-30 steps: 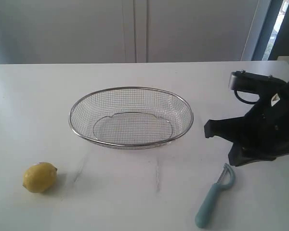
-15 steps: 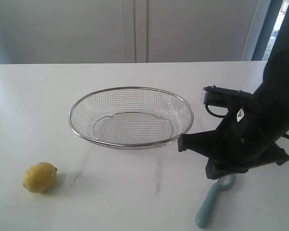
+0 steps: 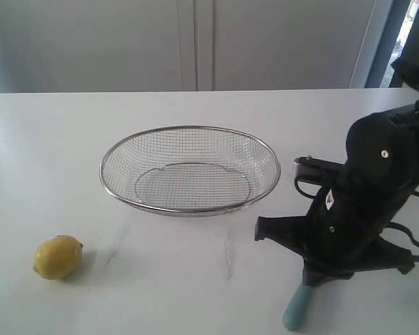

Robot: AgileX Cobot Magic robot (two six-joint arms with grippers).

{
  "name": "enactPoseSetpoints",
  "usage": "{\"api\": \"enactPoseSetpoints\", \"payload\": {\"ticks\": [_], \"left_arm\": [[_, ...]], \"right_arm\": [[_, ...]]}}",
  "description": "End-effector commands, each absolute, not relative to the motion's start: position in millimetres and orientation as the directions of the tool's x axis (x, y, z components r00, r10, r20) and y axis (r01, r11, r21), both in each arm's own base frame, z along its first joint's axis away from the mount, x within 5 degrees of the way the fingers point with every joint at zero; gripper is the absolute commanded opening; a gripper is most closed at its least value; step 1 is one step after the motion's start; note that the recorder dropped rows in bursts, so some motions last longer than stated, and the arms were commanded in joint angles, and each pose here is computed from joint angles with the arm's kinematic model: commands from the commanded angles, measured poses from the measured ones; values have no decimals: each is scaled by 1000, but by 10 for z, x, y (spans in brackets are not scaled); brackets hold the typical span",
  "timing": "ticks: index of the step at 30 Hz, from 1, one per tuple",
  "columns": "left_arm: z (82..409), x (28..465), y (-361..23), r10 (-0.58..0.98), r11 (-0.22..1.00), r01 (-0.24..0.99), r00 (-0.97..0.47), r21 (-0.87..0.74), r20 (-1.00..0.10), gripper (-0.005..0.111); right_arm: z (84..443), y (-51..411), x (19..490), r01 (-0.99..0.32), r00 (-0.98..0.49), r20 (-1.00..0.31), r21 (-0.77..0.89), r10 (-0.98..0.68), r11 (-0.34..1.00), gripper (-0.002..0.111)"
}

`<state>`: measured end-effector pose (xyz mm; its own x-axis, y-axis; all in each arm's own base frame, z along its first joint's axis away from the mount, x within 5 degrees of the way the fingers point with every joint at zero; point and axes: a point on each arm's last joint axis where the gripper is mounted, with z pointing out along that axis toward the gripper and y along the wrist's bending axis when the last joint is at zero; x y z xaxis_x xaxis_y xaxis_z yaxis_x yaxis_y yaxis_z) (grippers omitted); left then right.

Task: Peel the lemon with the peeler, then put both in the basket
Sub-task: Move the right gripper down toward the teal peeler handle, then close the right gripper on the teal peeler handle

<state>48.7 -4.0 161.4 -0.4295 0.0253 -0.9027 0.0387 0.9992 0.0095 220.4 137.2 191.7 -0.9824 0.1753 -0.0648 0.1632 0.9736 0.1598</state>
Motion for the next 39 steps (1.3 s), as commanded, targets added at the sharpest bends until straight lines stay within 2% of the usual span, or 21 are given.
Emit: {"api": "enactPoseSetpoints", "payload": {"ticks": [1,14,19,25,39], "left_arm": [[1589,484,-41,22,999,38,-435,6,-900,0],[1589,484,-41,22,999,38,-435,6,-900,0],[1589,484,-41,22,999,38,-435,6,-900,0],[1589,484,-41,22,999,38,-435,6,-900,0],[1589,484,-41,22,999,38,-435,6,-900,0]], "right_arm": [[1890,1344,2200,251,-962,-67,145,263,957,1],[1783,1331,2186,346,-930,-71,166,361,923,40],[1634,1321,2170,407,-905,-60,172,422,897,43],[1573,1366,2234,421,-892,-76,215,445,881,42],[1415,1378,2260,427,-896,-54,174,442,887,42]]}}
